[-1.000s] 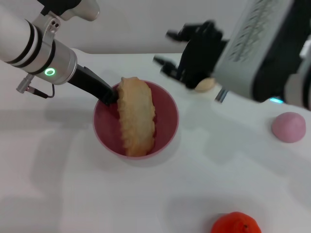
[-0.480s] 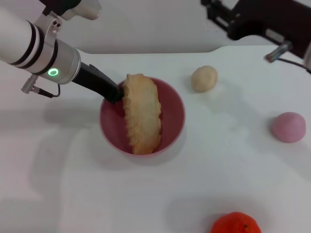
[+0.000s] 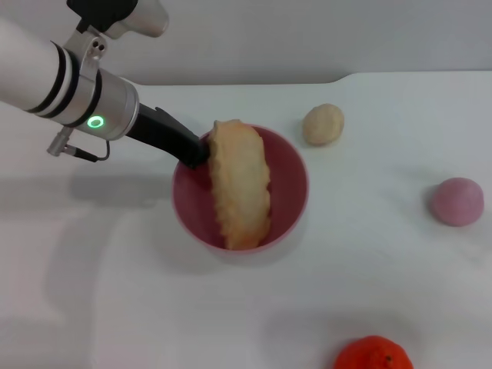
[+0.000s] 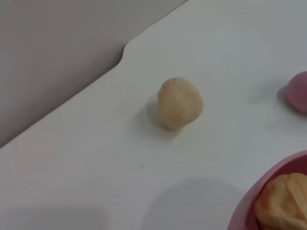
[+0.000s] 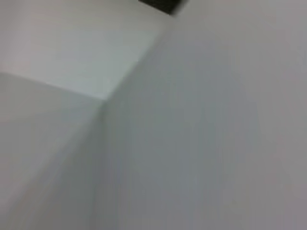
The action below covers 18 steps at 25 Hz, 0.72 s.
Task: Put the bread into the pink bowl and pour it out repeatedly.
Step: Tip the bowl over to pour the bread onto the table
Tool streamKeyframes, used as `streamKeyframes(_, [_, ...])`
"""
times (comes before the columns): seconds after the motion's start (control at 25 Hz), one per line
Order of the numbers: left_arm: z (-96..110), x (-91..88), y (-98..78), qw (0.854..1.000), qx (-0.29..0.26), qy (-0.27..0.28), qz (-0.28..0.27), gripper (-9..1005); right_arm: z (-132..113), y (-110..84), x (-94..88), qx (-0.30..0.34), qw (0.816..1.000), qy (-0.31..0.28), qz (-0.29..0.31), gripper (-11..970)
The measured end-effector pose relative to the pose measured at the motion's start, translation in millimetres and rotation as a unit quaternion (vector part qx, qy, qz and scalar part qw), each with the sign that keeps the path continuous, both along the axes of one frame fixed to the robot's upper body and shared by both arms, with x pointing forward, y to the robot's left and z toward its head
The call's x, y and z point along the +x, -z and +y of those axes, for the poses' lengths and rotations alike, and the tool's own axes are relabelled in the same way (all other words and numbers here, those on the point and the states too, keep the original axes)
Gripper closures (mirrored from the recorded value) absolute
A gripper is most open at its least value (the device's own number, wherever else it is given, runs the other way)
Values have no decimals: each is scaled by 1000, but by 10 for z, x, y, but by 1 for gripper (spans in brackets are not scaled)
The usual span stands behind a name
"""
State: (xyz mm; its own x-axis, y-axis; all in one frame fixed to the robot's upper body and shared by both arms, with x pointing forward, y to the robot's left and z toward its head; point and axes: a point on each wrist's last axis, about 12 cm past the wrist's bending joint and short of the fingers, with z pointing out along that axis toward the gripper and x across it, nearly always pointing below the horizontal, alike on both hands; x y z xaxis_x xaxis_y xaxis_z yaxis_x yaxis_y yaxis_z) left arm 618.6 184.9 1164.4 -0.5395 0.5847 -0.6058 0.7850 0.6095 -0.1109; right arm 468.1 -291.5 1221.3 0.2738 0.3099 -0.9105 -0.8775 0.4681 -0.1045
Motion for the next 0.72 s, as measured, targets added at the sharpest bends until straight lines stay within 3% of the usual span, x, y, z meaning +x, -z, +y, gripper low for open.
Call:
streamKeyframes(0.28, [-97,-13,-21,999,-47,13,-17,955,-286,293,-230,-17,999,40,-20,479])
streamKeyframes(0.56, [-409,-92,-22,993,-100,52,-33,955,-324,501,-263,-29,997,66,-2,479])
streamKeyframes(0.72, [-580,-140,16,989,-125,58,-47,954,-267,577,-282,-73,996,52,-3,479])
